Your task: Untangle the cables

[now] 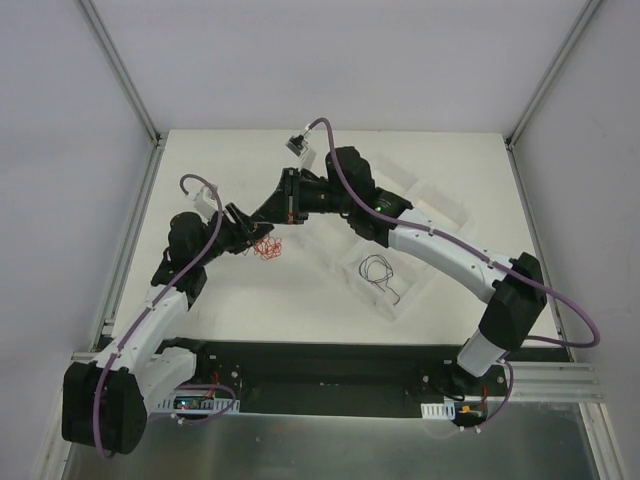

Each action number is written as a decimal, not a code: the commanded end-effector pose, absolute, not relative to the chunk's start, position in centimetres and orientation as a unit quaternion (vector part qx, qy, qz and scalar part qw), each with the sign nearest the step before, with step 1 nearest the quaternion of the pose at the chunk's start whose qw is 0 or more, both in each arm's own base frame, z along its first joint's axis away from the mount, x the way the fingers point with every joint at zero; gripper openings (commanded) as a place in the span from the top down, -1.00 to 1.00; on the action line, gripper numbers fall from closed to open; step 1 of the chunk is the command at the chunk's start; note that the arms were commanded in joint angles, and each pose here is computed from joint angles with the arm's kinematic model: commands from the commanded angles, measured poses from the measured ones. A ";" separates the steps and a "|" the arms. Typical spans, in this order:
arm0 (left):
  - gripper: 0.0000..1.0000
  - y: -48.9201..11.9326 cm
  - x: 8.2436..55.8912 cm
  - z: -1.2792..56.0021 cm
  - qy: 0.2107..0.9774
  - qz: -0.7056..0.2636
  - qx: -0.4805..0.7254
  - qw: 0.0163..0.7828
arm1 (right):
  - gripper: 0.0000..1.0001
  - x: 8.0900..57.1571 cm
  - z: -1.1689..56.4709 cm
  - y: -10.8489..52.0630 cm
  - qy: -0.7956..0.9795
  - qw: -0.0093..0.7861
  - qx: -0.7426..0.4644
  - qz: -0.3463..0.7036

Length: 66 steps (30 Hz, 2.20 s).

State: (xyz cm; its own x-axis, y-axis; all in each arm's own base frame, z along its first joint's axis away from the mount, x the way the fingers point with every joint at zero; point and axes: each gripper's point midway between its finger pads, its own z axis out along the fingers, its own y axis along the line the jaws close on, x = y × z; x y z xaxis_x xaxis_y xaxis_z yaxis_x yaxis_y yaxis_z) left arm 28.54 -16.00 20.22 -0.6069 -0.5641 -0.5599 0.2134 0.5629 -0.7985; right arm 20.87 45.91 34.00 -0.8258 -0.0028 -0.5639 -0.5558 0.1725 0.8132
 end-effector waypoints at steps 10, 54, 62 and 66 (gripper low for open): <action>0.44 -11.6 27.9 5.1 0.871 -0.314 -0.248 0.286 | 1.00 19.6 46.1 43.7 0.641 0.320 -0.228 0.660; 0.45 -8.0 26.2 2.0 0.882 -0.233 -0.312 0.266 | 1.00 16.7 64.2 19.4 0.550 0.721 -0.193 0.376; 0.41 -8.2 26.5 3.4 0.877 -0.244 -0.308 0.277 | 1.00 18.7 63.2 16.5 0.569 0.753 -0.160 0.290; 0.28 -8.7 26.8 5.5 0.872 -0.265 -0.291 0.290 | 1.00 20.7 60.9 15.9 0.601 0.750 -0.147 0.234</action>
